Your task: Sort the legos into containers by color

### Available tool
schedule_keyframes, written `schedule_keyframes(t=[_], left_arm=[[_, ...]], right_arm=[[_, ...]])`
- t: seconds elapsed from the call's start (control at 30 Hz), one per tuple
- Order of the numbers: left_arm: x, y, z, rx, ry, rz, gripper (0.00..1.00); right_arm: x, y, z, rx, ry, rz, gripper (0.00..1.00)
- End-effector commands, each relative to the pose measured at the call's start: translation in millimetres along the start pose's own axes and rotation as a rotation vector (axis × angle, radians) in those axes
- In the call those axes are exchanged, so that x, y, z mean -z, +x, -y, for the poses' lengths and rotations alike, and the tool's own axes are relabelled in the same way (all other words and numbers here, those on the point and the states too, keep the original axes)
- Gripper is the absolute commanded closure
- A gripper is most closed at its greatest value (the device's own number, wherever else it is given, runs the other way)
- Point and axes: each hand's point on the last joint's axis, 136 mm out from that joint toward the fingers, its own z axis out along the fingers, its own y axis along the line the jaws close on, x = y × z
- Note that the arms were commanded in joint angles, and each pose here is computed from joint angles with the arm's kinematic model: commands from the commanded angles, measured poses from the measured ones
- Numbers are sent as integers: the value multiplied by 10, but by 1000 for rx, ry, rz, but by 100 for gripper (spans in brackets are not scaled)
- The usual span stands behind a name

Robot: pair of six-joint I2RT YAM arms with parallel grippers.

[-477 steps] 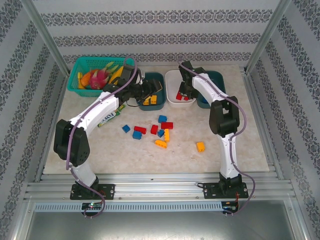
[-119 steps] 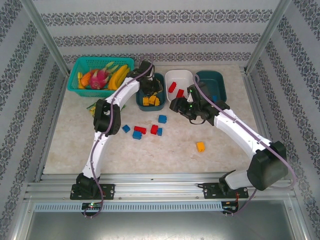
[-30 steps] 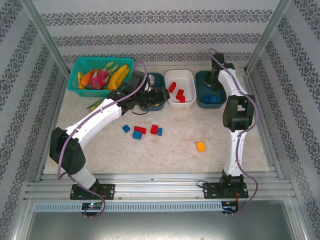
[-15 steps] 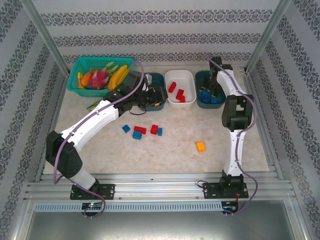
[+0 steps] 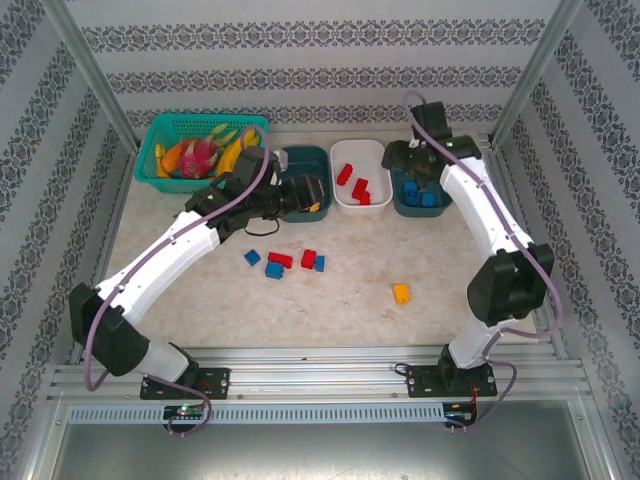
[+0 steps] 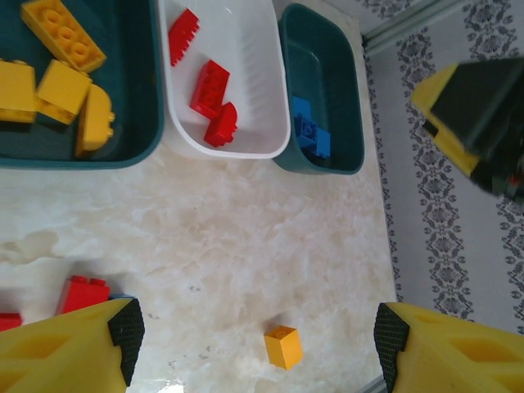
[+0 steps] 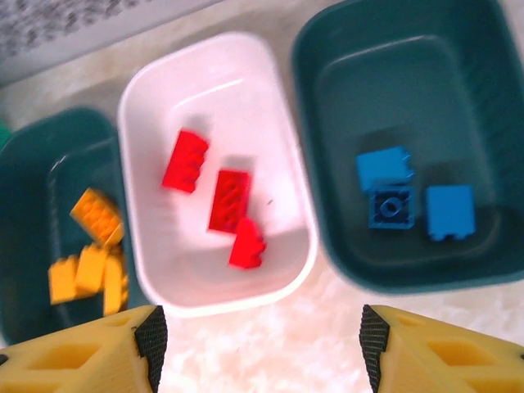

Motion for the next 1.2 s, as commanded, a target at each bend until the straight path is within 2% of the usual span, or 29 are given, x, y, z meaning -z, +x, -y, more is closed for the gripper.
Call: schedule_keyframes(t=[0.0, 0.17, 0.47, 0.67, 0.9, 1.17], left_arm=[[235, -2, -290, 29, -111, 46, 23], [451, 150, -584, 58, -182, 67, 23], [664, 571, -1051, 125, -293, 20, 25], [635, 758, -1243, 202, -351, -24, 28], [576, 921, -1394, 224, -393, -71, 29], [286, 1109, -1513, 214, -441, -194, 35]], right_arm=[[-12, 396, -254, 57, -31, -42, 35], [10, 1047, -620, 152, -84, -111, 35], [152, 1600, -1045, 271, -184, -154, 35], [311, 1684, -958, 253, -218, -127, 35], [462, 1816, -819, 233, -245, -135, 35], [573, 1991, -614, 159, -260, -136, 35]])
